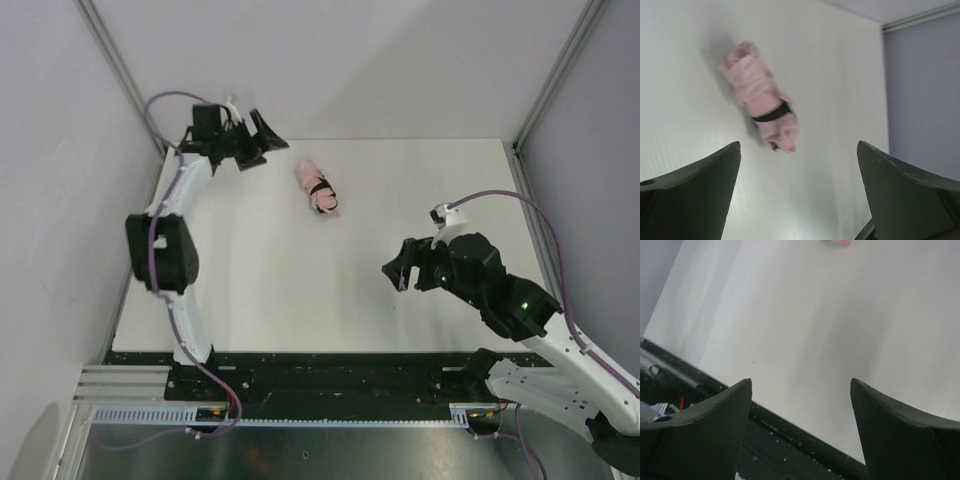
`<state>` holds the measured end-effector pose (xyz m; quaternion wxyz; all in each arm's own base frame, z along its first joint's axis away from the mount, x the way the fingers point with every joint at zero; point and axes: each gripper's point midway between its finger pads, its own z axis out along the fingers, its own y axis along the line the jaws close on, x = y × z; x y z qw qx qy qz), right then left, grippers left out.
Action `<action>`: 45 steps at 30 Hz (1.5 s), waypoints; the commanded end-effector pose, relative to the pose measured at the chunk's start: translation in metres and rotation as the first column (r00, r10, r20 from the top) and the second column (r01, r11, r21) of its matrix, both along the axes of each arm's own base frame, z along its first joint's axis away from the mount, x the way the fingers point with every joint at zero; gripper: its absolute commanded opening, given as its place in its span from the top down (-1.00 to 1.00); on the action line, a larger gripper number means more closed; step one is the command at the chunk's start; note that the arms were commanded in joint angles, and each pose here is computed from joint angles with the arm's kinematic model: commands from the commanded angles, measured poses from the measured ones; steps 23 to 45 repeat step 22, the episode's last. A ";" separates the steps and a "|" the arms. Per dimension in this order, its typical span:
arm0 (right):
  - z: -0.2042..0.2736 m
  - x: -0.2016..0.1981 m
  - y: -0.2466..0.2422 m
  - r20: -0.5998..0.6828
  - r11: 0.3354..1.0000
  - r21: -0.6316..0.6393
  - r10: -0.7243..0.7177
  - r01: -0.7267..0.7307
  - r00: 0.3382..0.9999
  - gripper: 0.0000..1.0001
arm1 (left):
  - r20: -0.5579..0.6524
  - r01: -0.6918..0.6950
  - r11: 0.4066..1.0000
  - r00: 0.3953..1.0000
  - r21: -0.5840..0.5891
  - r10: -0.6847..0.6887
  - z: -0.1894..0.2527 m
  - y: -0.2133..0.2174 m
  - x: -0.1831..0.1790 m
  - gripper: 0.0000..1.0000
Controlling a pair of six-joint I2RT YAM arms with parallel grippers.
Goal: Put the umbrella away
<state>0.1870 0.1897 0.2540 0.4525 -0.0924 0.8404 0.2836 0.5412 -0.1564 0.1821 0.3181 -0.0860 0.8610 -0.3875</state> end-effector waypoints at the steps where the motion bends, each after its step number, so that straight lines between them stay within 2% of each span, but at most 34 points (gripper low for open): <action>1: 0.044 0.025 -0.026 0.149 0.988 -0.016 -0.149 0.153 0.977 -0.67 | 0.375 0.122 0.993 0.920 0.006 -0.115 0.170 -0.023 -0.078 -0.99; 5: 0.069 0.040 -0.060 0.253 0.946 -0.060 -0.293 0.318 0.922 -0.71 | 0.586 0.231 0.971 0.780 0.055 -0.218 0.257 -0.052 -0.166 -0.99; 8: 0.092 0.046 -0.087 0.335 0.901 -0.081 -0.378 0.426 0.863 -0.73 | 0.749 0.236 0.964 0.615 0.124 -0.247 0.316 -0.058 -0.234 -0.99; 11: 0.122 0.044 -0.108 0.415 0.873 -0.060 -0.420 0.484 0.807 -0.76 | 0.857 0.201 0.971 0.469 0.131 -0.213 0.359 -0.049 -0.287 -0.99; 17: 0.185 0.022 -0.146 0.545 0.845 0.092 -0.486 0.527 0.683 -0.78 | 0.969 0.126 0.989 0.222 0.083 -0.110 0.401 -0.016 -0.362 -0.99; 20: 0.203 0.011 -0.162 0.579 0.830 0.152 -0.514 0.536 0.632 -0.84 | 0.986 0.081 0.994 0.144 0.078 -0.089 0.403 -0.002 -0.382 -0.99; 22: 0.210 0.005 -0.168 0.594 0.829 0.176 -0.520 0.531 0.615 -0.91 | 0.990 0.057 0.995 0.115 0.078 -0.084 0.402 0.004 -0.390 -0.99; 45: 0.210 0.005 -0.168 0.594 0.829 0.176 -0.520 0.531 0.615 -0.91 | 0.990 0.057 0.995 0.115 0.078 -0.084 0.402 0.004 -0.390 -0.99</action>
